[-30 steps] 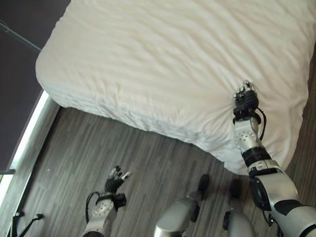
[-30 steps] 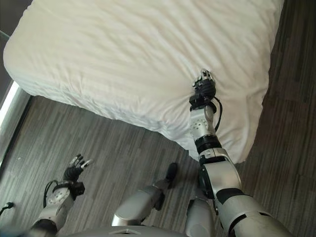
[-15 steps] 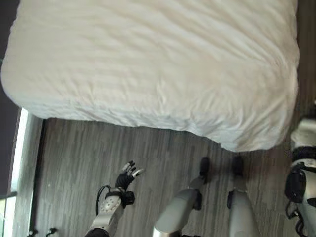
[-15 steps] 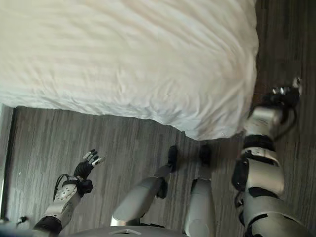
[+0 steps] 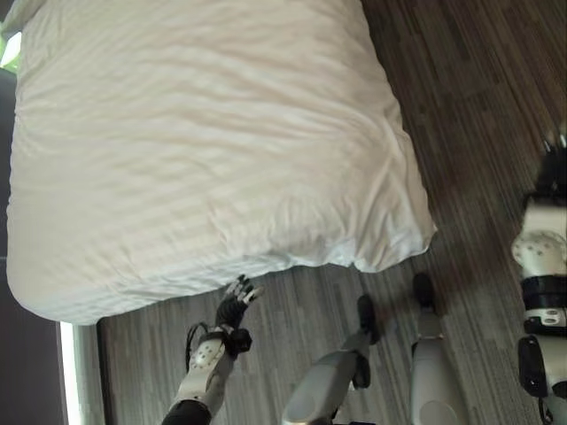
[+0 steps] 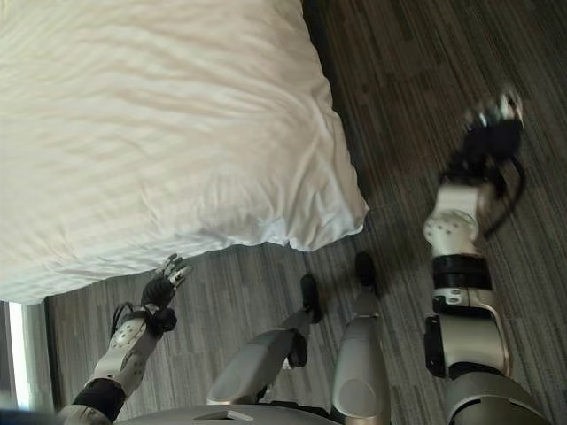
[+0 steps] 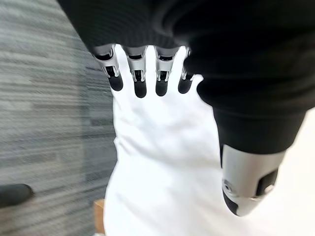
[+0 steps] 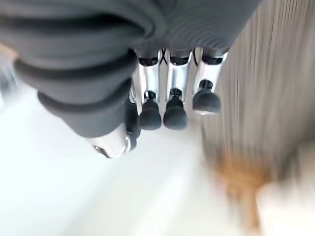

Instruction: Making the bed.

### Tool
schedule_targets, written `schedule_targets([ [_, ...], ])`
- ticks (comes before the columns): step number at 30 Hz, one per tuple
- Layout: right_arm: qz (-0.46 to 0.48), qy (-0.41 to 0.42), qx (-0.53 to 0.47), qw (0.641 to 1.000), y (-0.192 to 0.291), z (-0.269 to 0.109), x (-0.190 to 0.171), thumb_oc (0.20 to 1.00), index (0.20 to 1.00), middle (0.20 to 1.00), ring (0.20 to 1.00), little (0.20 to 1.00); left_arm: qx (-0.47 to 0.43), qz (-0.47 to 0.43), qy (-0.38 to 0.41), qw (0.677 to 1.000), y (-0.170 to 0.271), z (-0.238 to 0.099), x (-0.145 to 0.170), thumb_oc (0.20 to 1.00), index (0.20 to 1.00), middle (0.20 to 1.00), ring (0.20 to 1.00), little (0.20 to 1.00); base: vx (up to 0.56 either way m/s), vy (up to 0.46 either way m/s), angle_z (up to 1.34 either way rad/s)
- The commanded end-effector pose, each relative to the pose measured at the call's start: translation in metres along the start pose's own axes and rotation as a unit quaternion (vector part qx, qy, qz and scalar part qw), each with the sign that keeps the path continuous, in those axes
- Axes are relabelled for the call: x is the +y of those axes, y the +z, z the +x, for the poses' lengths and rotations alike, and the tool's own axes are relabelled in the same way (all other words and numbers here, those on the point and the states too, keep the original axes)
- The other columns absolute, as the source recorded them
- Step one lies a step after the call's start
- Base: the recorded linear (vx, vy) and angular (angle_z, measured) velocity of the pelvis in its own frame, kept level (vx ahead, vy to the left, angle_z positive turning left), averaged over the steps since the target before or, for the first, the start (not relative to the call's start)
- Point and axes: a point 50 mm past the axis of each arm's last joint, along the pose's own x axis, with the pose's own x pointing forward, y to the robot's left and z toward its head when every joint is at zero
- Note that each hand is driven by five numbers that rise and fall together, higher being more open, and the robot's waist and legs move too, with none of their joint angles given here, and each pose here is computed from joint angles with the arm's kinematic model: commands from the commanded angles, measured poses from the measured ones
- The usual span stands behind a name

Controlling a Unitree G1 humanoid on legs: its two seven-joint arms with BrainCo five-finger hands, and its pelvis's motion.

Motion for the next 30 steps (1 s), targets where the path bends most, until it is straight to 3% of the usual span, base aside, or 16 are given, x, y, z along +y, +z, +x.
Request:
schedule_targets([
  [1, -0.003, -0.037, -0.023, 0.999, -0.005, -0.007, -0.023, 0.200, 0.200, 0.200, 0.200, 0.200, 0.024, 0.027, 0.024, 0.999, -0.010, -0.002, 0.016, 1.000, 1.000, 1.000, 1.000, 1.000, -0.03, -0.021, 0.12],
  [5, 0.105, 0.013, 0.009, 0.994, -0.048, -0.024, 0.019, 0.200, 0.200, 0.200, 0.200, 0.200, 0.024, 0.038, 0.031, 0.999, -0.010, 0.000, 0.014, 1.000, 1.000, 1.000, 1.000, 1.000, -0.04, -0.016, 0.03],
  [6, 0.176, 0.006, 0.038, 0.984, -0.078, -0.047, 0.033, 0.200, 0.200, 0.200, 0.200, 0.200, 0.027, 0.035, 0.038, 0.998, -0.012, 0.000, 0.013, 1.000, 1.000, 1.000, 1.000, 1.000, -0.05, -0.011, -0.03],
  [9, 0.228, -0.020, 0.085, 0.970, -0.108, -0.078, 0.037, 0.200, 0.200, 0.200, 0.200, 0.200, 0.035, 0.032, 0.046, 0.998, -0.017, 0.000, 0.011, 1.000, 1.000, 1.000, 1.000, 1.000, -0.04, 0.004, 0.03],
  [15, 0.274, -0.014, 0.159, 0.948, -0.145, -0.105, 0.054, 0.200, 0.200, 0.200, 0.200, 0.200, 0.022, 0.026, 0.043, 0.998, -0.012, 0.001, 0.012, 1.000, 1.000, 1.000, 1.000, 1.000, -0.01, 0.019, -0.03],
  [21, 0.271, 0.018, 0.188, 0.944, -0.151, -0.112, 0.065, 0.200, 0.200, 0.200, 0.200, 0.200, 0.014, 0.036, 0.042, 0.998, -0.008, 0.001, 0.013, 1.000, 1.000, 1.000, 1.000, 1.000, -0.01, 0.004, 0.00],
  [26, 0.201, -0.043, 0.221, 0.953, -0.159, -0.117, 0.021, 0.200, 0.200, 0.200, 0.200, 0.200, -0.006, 0.024, 0.048, 0.999, 0.003, 0.002, 0.021, 1.000, 1.000, 1.000, 1.000, 1.000, -0.07, 0.031, -0.02],
  [27, 0.116, -0.132, 0.248, 0.953, -0.161, -0.121, -0.028, 0.200, 0.200, 0.200, 0.200, 0.200, -0.012, 0.023, 0.048, 0.999, 0.007, 0.004, 0.024, 1.000, 1.000, 1.000, 1.000, 1.000, -0.08, 0.001, -0.01],
  [30, 0.032, -0.207, 0.262, 0.942, -0.150, -0.120, -0.070, 0.200, 0.200, 0.200, 0.200, 0.200, -0.015, 0.031, 0.042, 0.999, 0.011, 0.007, 0.024, 1.000, 1.000, 1.000, 1.000, 1.000, -0.04, -0.002, 0.08],
])
